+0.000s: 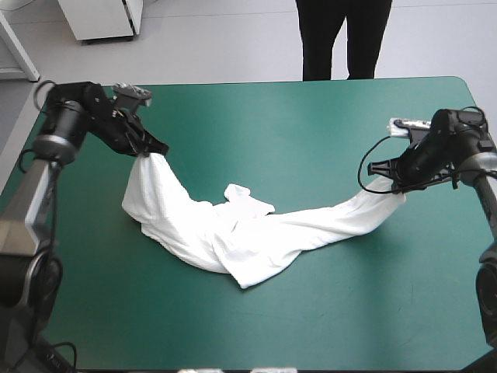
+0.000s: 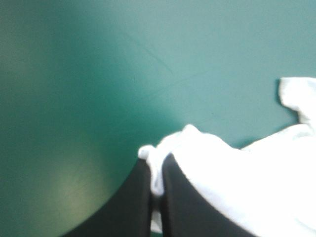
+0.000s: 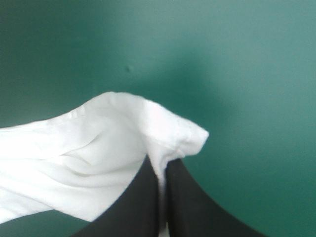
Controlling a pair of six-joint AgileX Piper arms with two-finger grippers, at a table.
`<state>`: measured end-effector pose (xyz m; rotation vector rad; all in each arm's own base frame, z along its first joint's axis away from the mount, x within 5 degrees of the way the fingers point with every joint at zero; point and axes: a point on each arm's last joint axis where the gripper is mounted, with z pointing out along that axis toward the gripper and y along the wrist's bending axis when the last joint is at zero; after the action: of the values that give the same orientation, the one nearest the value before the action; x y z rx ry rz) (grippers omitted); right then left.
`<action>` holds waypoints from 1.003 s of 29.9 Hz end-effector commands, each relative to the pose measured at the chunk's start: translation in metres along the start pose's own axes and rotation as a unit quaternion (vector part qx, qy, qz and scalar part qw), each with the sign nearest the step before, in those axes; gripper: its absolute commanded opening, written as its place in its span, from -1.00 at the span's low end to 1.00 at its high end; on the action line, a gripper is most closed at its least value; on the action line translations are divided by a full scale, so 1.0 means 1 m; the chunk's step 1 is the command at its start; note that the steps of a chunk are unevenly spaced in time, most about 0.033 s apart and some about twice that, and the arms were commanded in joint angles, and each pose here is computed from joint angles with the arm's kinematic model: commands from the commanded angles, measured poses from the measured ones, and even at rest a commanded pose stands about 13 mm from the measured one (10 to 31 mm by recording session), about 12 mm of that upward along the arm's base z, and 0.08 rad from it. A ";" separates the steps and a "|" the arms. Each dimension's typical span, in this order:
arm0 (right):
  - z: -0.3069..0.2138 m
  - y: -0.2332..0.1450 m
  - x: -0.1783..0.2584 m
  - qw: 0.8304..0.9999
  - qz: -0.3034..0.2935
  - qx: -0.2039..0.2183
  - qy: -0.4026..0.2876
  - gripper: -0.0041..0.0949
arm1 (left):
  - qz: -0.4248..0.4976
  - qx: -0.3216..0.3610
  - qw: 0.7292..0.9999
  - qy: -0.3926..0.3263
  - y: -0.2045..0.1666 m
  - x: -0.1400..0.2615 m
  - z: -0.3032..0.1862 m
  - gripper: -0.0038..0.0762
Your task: Fold the cloth
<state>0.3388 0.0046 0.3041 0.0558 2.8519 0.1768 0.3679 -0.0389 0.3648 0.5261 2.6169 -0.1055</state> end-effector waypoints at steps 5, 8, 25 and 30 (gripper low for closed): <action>-0.142 0.022 0.022 0.977 -0.026 -0.041 -0.205 -0.95 | 0.031 -0.070 0.968 -0.240 -0.042 0.050 -0.189 -0.93; -0.191 0.029 0.037 0.958 -0.034 -0.054 -0.280 -0.95 | 0.040 -0.105 0.927 -0.357 -0.057 0.076 -0.248 -0.93; -0.384 0.052 0.177 0.787 -0.108 -0.105 -0.598 -0.95 | 0.075 -0.170 0.724 -0.664 -0.118 0.201 -0.415 -0.93; -0.397 0.040 0.215 0.773 -0.108 -0.114 -0.614 -0.95 | 0.089 -0.139 0.709 -0.685 -0.128 0.219 -0.432 -0.93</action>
<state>0.0412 0.0192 0.6180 -0.1901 1.5903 0.3072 -0.0356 -0.0103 0.6351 0.3476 1.1568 0.0348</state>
